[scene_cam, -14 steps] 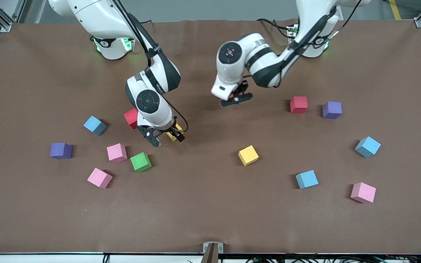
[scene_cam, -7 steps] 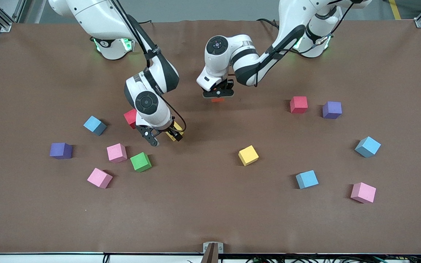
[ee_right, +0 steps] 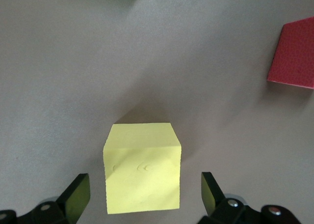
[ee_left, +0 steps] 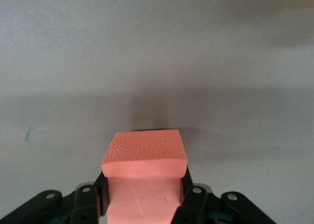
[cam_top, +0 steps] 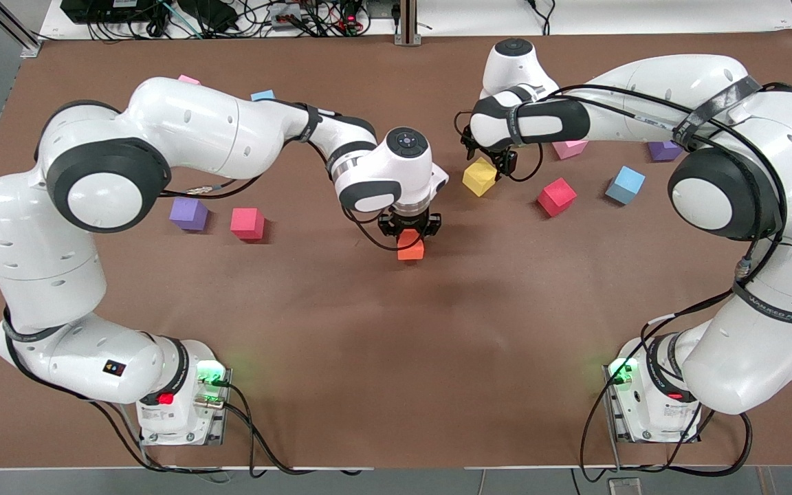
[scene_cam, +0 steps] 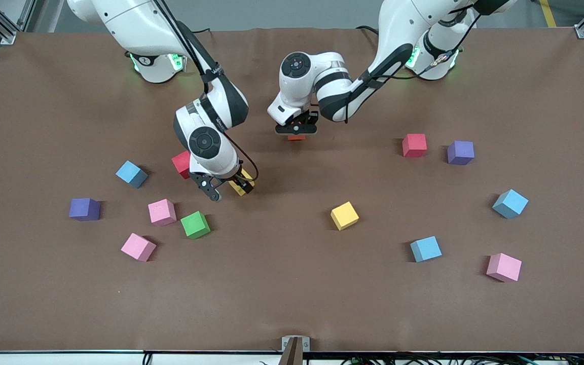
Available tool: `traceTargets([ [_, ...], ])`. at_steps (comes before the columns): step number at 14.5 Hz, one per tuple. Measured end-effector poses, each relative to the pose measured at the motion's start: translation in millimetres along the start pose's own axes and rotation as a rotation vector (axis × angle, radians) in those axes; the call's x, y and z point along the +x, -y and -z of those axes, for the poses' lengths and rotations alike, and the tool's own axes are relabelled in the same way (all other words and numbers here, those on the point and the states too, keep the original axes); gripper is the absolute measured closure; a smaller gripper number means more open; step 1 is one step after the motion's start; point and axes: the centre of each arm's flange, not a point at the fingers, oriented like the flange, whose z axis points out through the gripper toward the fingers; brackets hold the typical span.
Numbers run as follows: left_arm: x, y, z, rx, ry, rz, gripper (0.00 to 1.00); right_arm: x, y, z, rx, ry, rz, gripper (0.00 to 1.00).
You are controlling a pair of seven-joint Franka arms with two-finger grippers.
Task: Arrange 11 blocks into digit 3
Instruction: 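Lower the orange block at table center and open the left gripper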
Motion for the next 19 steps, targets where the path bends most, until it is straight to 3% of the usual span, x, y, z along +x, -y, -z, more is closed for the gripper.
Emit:
traceTargets([
  [12, 3, -9, -14, 0.002, -0.016, -0.045, 0.41, -8, -2, -25, -0.023, 0.01, 0.012, 0.01],
  [13, 6, -9, -14, 0.004, -0.027, -0.054, 0.36, -8, -2, -25, -0.023, 0.01, 0.011, 0.03],
  [14, 8, -9, -15, 0.005, -0.037, -0.058, 0.28, -7, -2, -25, -0.023, 0.011, 0.01, 0.13],
  [16, 14, -8, -12, 0.002, -0.048, -0.055, 0.1, -5, -3, -26, -0.023, 0.011, 0.008, 0.17],
  [17, 18, -9, -9, -0.002, -0.054, -0.051, 0.0, -4, -3, -27, -0.024, 0.011, 0.006, 0.3],
  [18, 23, -9, -4, -0.008, -0.062, -0.044, 0.0, -4, -2, -26, -0.02, 0.012, 0.005, 0.38],
  [19, 30, -8, 3, -0.012, -0.075, -0.034, 0.0, -4, -2, -26, -0.02, 0.012, 0.005, 0.4],
])
